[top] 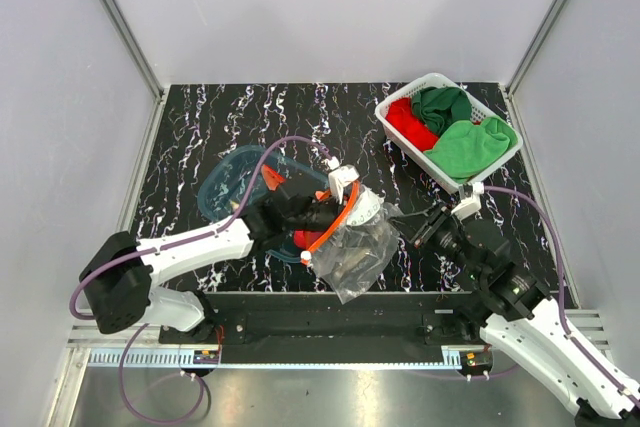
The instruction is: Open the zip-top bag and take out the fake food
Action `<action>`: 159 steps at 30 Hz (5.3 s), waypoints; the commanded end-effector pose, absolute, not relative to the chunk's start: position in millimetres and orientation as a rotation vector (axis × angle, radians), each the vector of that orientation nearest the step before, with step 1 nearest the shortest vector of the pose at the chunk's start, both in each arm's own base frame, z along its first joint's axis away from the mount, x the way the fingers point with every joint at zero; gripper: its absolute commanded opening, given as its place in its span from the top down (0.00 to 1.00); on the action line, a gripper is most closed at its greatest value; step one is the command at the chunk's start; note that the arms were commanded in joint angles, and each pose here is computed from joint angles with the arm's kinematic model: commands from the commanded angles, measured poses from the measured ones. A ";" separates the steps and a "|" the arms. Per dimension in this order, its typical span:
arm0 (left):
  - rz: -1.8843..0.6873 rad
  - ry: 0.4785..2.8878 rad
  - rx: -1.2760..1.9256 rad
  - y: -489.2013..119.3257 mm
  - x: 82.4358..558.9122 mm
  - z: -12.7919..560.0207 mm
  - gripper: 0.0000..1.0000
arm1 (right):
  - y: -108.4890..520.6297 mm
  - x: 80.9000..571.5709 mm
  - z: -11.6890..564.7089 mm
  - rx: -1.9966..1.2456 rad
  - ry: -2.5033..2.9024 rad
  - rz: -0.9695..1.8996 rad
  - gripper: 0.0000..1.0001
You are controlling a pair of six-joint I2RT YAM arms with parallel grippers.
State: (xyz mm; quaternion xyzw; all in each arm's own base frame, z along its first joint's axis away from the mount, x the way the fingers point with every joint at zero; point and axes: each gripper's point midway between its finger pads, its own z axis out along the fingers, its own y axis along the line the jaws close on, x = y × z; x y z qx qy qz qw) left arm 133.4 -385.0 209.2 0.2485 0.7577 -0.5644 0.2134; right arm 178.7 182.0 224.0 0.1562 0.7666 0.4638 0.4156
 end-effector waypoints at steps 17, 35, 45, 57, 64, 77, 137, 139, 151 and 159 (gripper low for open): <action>-1.066 2.094 0.348 -342.6 202.3 222.6 1.00 | 68.4 168.7 160.8 0.915 2.004 0.536 1.00; -0.857 2.006 0.209 -362.3 227.9 258.0 1.00 | 110.0 172.9 252.9 0.398 1.992 0.699 0.10; -0.660 1.974 0.276 -400.2 204.7 243.3 1.00 | 169.0 180.2 298.1 0.113 2.066 0.860 0.00; -0.577 1.964 0.330 -416.1 195.9 242.3 1.00 | 178.3 181.9 273.2 0.124 2.108 0.886 0.30; -0.546 1.937 0.328 -417.4 201.8 249.0 1.00 | 186.6 179.4 260.7 0.078 2.129 0.917 0.74; -0.716 1.912 0.670 -430.6 153.4 213.0 1.00 | 148.4 207.6 284.3 0.125 2.068 0.607 1.00; -0.393 1.877 -0.931 -123.7 315.2 204.2 1.00 | 73.9 195.9 231.1 0.345 2.166 0.174 1.00; -0.360 1.874 -1.022 -117.9 315.8 191.7 1.00 | 73.2 195.9 231.6 0.345 2.165 0.170 1.00; -0.072 1.931 -1.264 -111.1 332.3 108.0 0.80 | 71.6 203.5 234.1 0.327 2.159 0.117 0.98; -0.045 1.970 -1.212 -117.3 341.6 110.0 0.01 | 86.5 218.1 229.3 0.231 2.177 0.104 0.79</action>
